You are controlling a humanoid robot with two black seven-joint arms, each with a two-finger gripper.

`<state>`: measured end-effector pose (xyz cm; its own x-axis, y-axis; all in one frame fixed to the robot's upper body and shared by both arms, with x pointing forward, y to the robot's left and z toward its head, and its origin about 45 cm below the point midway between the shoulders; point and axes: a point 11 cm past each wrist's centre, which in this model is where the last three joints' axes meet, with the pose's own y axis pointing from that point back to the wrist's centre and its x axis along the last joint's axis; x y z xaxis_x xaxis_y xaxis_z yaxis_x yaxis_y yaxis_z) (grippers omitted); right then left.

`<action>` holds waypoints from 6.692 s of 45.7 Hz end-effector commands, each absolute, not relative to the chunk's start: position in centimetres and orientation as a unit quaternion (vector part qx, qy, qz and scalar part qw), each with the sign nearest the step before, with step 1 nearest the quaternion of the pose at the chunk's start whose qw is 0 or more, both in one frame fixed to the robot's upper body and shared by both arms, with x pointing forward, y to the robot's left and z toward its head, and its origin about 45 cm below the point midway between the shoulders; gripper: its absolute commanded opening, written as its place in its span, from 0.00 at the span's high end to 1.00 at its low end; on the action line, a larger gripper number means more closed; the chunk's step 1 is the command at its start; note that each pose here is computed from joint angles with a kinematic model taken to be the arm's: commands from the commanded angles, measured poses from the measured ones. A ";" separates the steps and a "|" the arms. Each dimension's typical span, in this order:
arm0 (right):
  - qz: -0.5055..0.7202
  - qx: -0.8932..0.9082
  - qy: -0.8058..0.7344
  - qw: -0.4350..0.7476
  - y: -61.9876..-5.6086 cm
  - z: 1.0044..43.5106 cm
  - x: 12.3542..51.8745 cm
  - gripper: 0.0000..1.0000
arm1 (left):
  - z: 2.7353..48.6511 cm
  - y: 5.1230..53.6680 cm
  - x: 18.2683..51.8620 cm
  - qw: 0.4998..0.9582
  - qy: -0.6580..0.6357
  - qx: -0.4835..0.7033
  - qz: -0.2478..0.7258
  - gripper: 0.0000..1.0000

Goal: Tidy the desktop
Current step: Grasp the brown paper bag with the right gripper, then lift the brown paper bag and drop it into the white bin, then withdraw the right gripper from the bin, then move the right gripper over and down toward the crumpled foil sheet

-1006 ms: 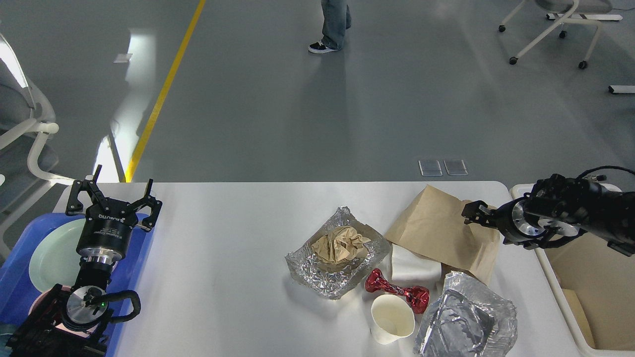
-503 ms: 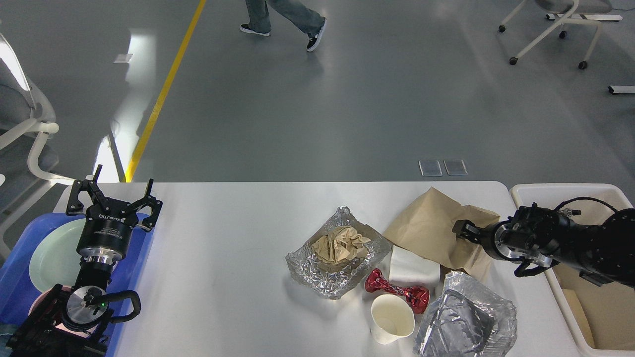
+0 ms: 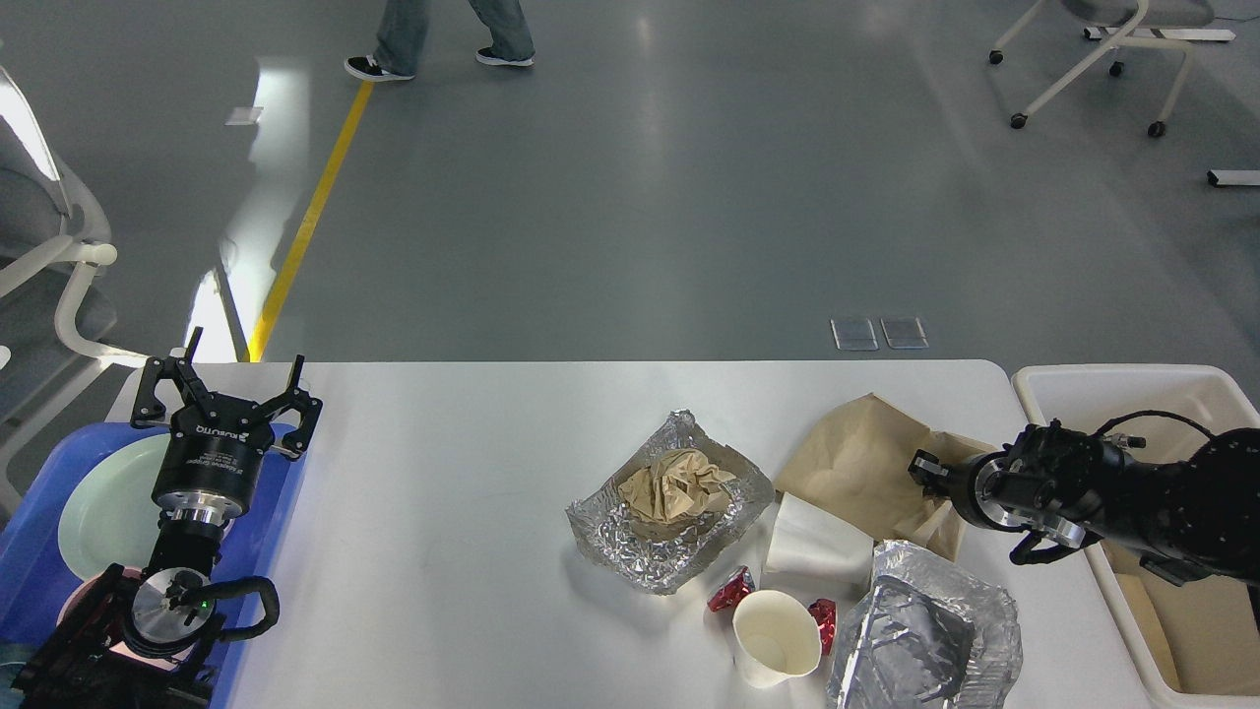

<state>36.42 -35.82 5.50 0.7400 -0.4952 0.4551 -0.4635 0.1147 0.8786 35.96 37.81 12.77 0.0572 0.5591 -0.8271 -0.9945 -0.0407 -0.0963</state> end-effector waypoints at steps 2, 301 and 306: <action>-0.013 0.666 -0.368 0.649 -35.7 5.5 36.5 1.00 | 12.8 37.8 36.0 0.627 0.295 -0.369 0.620 0.03; 0.100 0.696 0.004 0.711 -21.1 39.3 31.3 0.00 | 12.8 37.8 36.0 0.627 0.296 -0.368 0.620 0.03; 0.109 0.699 -0.009 0.706 -20.9 39.3 31.7 0.00 | 12.8 37.8 36.0 0.627 0.296 -0.368 0.620 0.03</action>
<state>31.32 -21.13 39.38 0.9790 0.1494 0.1384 -0.1418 0.0123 0.9898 35.96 37.79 12.76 0.0571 0.5591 -0.8271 -0.9947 -0.0393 -0.0952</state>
